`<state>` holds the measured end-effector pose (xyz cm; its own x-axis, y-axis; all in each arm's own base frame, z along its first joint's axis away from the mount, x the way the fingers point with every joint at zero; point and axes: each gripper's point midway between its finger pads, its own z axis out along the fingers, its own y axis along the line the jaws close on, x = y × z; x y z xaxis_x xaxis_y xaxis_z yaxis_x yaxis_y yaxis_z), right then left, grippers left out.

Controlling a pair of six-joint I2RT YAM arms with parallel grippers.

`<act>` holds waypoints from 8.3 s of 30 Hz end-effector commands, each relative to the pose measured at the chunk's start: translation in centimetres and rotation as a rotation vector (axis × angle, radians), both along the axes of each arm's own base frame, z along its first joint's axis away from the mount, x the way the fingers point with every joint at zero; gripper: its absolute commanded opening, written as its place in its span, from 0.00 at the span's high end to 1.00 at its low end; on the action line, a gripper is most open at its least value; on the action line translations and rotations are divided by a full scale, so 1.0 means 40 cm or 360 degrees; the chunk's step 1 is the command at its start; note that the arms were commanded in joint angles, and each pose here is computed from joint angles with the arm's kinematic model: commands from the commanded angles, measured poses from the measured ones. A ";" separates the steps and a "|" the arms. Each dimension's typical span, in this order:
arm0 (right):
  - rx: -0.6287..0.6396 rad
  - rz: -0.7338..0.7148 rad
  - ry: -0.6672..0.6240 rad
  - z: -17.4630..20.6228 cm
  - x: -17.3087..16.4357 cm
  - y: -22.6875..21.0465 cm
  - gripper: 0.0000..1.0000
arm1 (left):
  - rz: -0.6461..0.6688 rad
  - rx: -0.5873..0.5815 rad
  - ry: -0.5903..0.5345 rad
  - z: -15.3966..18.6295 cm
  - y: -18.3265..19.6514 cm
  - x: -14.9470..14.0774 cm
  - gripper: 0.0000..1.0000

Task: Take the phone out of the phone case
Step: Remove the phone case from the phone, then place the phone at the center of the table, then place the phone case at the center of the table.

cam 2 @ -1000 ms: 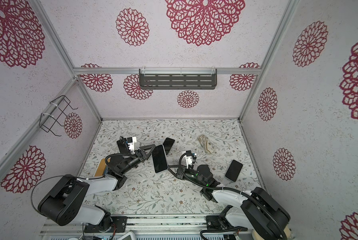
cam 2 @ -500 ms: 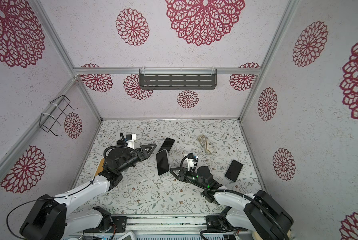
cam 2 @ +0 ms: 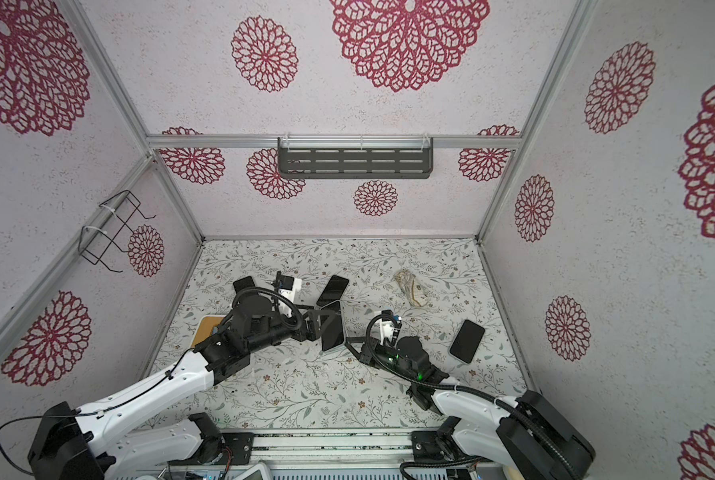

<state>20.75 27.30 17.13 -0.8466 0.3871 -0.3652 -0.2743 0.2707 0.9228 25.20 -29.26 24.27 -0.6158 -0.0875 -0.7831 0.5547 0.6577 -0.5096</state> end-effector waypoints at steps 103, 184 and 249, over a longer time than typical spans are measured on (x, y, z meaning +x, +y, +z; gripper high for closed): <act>-0.0197 -0.0385 0.0196 -0.139 -0.004 -0.141 1.00 | -0.0070 0.1815 -0.0529 -0.221 0.105 -0.087 1.00; -0.0344 -0.0286 0.0415 -0.360 0.003 0.123 1.00 | 0.0765 0.0847 -0.0102 -0.004 0.423 -0.067 0.03; -0.0609 -0.0193 0.0429 -0.339 -0.015 0.312 0.80 | 0.0801 0.0781 -0.0116 0.016 0.456 -0.091 0.03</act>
<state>20.52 39.88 3.37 -0.8871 0.3674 -0.2792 0.0066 0.6151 0.7884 21.57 -11.45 25.32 -0.5294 0.0337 -0.8477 0.1622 0.9848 -0.0621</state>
